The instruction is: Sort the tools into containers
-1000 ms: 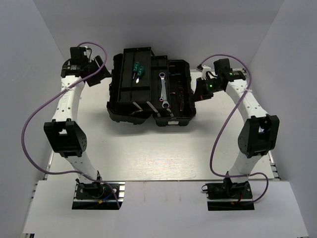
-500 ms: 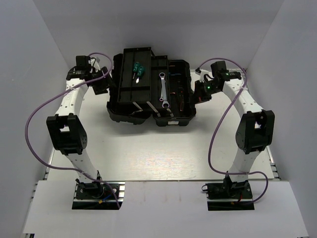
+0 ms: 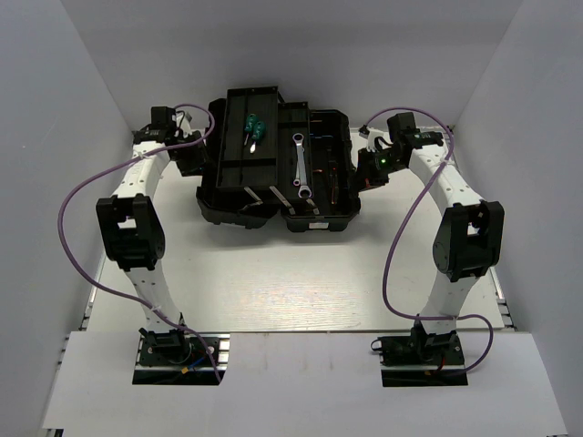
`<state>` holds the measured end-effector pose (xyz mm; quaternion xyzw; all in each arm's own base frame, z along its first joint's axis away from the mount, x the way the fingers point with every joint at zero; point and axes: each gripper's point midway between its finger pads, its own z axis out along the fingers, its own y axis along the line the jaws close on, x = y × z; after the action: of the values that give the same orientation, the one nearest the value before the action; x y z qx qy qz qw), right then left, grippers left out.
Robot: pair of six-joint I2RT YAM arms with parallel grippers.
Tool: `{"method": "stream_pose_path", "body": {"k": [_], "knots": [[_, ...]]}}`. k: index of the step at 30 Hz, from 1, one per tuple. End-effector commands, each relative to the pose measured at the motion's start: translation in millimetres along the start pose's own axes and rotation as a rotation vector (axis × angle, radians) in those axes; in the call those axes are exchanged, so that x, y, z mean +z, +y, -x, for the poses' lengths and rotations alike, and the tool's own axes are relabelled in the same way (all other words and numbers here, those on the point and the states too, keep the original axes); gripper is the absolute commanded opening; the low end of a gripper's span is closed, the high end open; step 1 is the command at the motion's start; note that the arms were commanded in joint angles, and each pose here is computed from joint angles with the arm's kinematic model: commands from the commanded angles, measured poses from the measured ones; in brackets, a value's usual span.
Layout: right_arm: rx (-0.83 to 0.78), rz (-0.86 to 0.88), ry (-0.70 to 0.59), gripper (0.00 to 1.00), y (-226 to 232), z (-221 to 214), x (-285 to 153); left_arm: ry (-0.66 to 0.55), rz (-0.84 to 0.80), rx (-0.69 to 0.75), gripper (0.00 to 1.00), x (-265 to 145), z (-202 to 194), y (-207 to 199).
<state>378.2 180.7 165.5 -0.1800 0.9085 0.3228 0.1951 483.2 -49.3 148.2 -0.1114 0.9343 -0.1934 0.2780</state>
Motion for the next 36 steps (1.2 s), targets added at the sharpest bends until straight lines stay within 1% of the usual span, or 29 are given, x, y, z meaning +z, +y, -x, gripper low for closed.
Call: {"method": "stream_pose_path", "body": {"k": [1,2,3,4,5,6,7,8,9,10,11,13,15,17,19,22,23,24,26,27,29,31,32,33,34,36], "knots": [[-0.011,-0.001,-0.01,0.0,0.8,4.0,-5.1,-0.053,-0.013,0.049,0.49,-12.2,15.0,-13.3],[-0.013,-0.003,-0.01,0.0,0.1,4.1,-3.8,-0.06,-0.024,0.053,0.36,-12.1,17.0,-15.5],[-0.013,-0.004,-0.011,0.0,-0.1,4.6,-4.0,-0.06,-0.025,0.053,0.31,-12.1,17.0,-15.5],[-0.015,-0.003,-0.013,0.0,1.1,5.2,-5.2,-0.069,-0.047,0.067,0.27,-16.4,18.7,-25.5],[-0.014,-0.005,-0.011,0.0,1.0,4.6,-4.7,-0.069,-0.047,0.067,0.19,-16.4,18.7,-25.6],[-0.013,-0.012,-0.012,0.02,-0.8,4.9,-4.8,-0.066,-0.056,0.068,0.17,-16.6,18.1,-27.1],[-0.014,-0.015,-0.016,0.06,-1.0,5.8,-6.0,-0.09,-0.08,0.087,0.15,-23.0,23.4,-38.5],[-0.014,-0.034,-0.015,0.19,-4.2,5.7,-5.3,-0.101,-0.084,0.091,0.13,-28.0,25.3,-40.9],[-0.013,-0.042,-0.017,0.27,-6.0,6.6,-5.9,-0.109,-0.086,0.094,0.11,-30.0,28.2,-42.6],[-0.013,-0.06,-0.02,0.33,-9.5,7.3,-6.3,-0.118,-0.095,0.105,0.11,-34.7,28.3,-49.2],[-0.002,-0.112,-0.021,0.44,-18.0,7.4,-7.2,-0.136,-0.107,0.12,0.09,-41.8,31.5,-57.7],[0.006,-0.142,-0.029,0.49,-22.3,9.8,-7.7,-0.158,-0.105,0.126,0.07,-48.9,36.6,-60.3],[0.012,-0.172,-0.034,0.52,-28.7,11.0,-9.3,-0.169,-0.121,0.145,0.04,-53.5,36.9,-71.9],[0.016,-0.174,-0.027,0.54,-30.0,9.7,-7.2,-0.172,-0.11,0.152,0.01,-57.2,34.8,-75.4],[0.017,-0.197,-0.023,0.54,-33.9,9.2,-6.2,-0.186,-0.102,0.154,0.0,-61.6,39.4,-76.4],[0.024,-0.223,0.003,0.56,-46.2,5.6,3.9,-0.203,-0.121,0.175,0.0,-70.8,42.0,-90.3],[0.026,-0.224,0.013,0.56,-48.0,4.1,6.8,-0.195,-0.119,0.172,0.0,-70.7,40.0,-89.5],[0.031,-0.223,0.042,0.56,-57.1,0.3,18.4,-0.214,-0.133,0.187,0.0,-76.1,44.5,-98.8],[0.017,-0.212,0.042,0.56,-57.7,4.9,23.1,-0.22,-0.144,0.188,0.0,-80.5,45.6,-106.9],[0.033,-0.206,0.073,0.56,-65.3,-1.4,35.8,-0.222,-0.153,0.198,0.0,-84.1,45.5,-113.8],[0.01,-0.187,0.066,0.56,-63.7,5.5,42.4,-0.216,-0.159,0.195,0.0,-83.3,44.9,-118.8],[-0.006,-0.194,0.093,0.56,-70.8,1.7,55.5,-0.229,-0.163,0.205,0.0,-87.0,49.0,-126.1],[-0.014,-0.199,0.09,0.55,-72.5,5.7,59.5,-0.227,-0.163,0.195,0.0,-89.9,49.1,-127.2],[-0.017,-0.202,0.102,0.5,-74.1,3.2,63.3,-0.235,-0.165,0.204,0.0,-91.7,51.7,-133.2],[-0.031,-0.185,0.103,0.3,-71.5,5.5,66.8,-0.244,-0.176,0.214,0.0,-94.7,52.6,-139.7],[-0.027,-0.141,0.102,0.02,-65.0,5.9,68.6,-0.273,-0.198,0.21,0.0,-107.9,59.3,-152.3]]}}
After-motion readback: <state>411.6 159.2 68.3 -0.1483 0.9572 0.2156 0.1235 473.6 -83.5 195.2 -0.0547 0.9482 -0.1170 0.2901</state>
